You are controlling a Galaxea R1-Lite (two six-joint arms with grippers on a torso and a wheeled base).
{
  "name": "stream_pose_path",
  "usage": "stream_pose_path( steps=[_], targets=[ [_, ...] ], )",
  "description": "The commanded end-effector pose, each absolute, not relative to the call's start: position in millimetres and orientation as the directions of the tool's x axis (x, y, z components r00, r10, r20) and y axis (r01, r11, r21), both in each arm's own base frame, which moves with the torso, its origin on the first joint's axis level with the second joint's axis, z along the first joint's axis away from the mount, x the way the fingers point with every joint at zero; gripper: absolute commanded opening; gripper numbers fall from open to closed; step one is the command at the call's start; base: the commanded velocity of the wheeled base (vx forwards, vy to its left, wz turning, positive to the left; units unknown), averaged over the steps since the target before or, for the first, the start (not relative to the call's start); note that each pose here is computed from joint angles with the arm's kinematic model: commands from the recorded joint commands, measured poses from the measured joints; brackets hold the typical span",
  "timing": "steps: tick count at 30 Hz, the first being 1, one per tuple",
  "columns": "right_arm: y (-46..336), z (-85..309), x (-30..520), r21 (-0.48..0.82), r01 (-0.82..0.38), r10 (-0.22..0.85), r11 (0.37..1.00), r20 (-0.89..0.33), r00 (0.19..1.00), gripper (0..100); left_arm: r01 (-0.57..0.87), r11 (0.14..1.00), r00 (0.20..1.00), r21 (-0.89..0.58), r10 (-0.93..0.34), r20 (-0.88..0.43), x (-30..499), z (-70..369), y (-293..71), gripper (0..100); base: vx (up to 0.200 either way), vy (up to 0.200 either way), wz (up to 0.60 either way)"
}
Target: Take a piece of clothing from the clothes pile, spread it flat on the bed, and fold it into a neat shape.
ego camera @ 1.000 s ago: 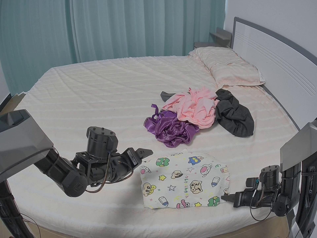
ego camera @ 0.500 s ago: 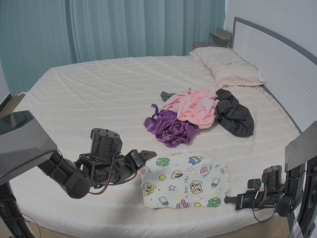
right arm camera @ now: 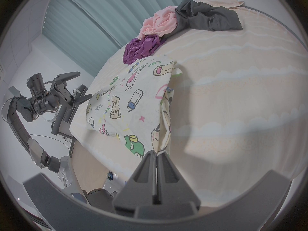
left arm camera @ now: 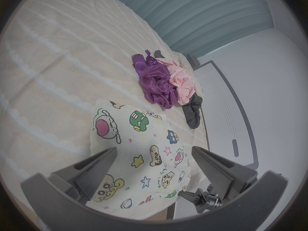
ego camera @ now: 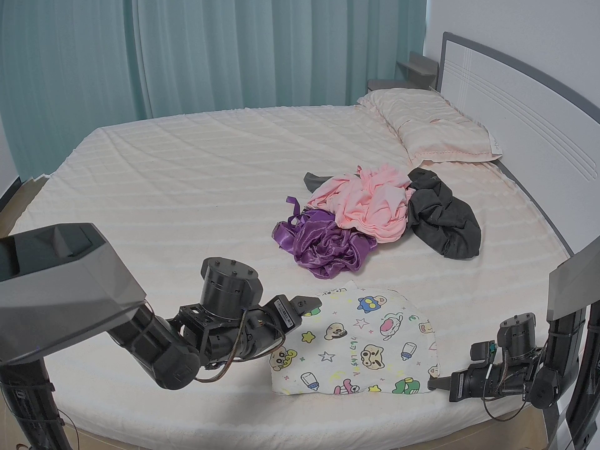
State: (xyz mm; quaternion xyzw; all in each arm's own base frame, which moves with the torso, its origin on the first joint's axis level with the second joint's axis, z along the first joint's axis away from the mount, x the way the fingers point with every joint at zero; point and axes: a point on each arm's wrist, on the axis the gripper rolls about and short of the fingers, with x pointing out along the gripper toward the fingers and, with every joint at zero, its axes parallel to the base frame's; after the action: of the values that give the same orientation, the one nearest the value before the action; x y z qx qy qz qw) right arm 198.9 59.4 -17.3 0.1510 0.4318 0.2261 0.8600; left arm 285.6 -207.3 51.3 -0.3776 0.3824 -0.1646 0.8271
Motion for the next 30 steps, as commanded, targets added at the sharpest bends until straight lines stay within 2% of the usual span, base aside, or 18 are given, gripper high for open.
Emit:
stream_pose_path(
  steps=[1,2,3,11,15,21,23,28,30],
  targets=[
    [58.2,-19.0,195.2,0.454,-0.248,0.513,0.856,-0.688,0.513,0,-0.031,0.681,0.633,-0.731,-0.553,-0.542,285.5,29.8,-214.9,100,0.000,0.000,0.00],
    [58.0,-19.1,194.4,0.453,-0.248,0.513,0.856,-0.690,0.511,0,-0.028,0.679,0.639,-0.733,-0.552,-0.535,286.3,29.8,-215.4,100,0.000,0.000,0.00],
    [58.1,-19.0,194.8,0.453,-0.248,0.513,0.856,-0.689,0.512,100,-0.027,0.678,0.640,-0.734,-0.552,-0.534,286.5,29.5,-215.5,100,0.000,0.000,0.00],
    [58.3,-16.2,196.4,0.442,-0.263,0.511,0.858,-0.675,0.532,100,-0.028,0.678,0.640,-0.735,-0.552,-0.534,284.8,30.7,-214.2,100,0.000,0.000,0.00],
    [54.3,-3.5,202.5,0.421,-0.263,0.488,0.868,-0.626,0.608,100,-0.028,0.701,0.615,-0.713,-0.551,-0.565,279.6,17.8,-221.8,100,0.000,0.000,0.00],
    [45.4,20.8,215.7,0.429,-0.267,0.477,0.863,-0.517,0.711,100,-0.038,0.753,0.626,-0.657,-0.495,-0.603,280.7,-0.7,-225.2,100,0.000,0.000,0.00],
    [46.1,23.1,221.8,0.455,-0.250,0.477,0.855,-0.497,0.725,100,-0.037,0.753,0.625,-0.657,-0.496,-0.603,279.8,-0.1,-225.1,100,0.000,0.000,0.00],
    [53.2,33.0,262.3,0.610,-0.160,0.477,0.776,-0.403,0.781,100,-0.018,0.736,0.642,-0.677,-0.510,-0.572,274.4,17.4,-222.8,100,0.000,0.000,0.00],
    [53.9,29.7,271.1,0.618,-0.140,0.474,0.773,-0.417,0.776,100,-0.009,0.728,0.650,-0.686,-0.517,-0.557,273.0,24.5,-221.7,100,0.000,0.000,0.00]
  ],
)
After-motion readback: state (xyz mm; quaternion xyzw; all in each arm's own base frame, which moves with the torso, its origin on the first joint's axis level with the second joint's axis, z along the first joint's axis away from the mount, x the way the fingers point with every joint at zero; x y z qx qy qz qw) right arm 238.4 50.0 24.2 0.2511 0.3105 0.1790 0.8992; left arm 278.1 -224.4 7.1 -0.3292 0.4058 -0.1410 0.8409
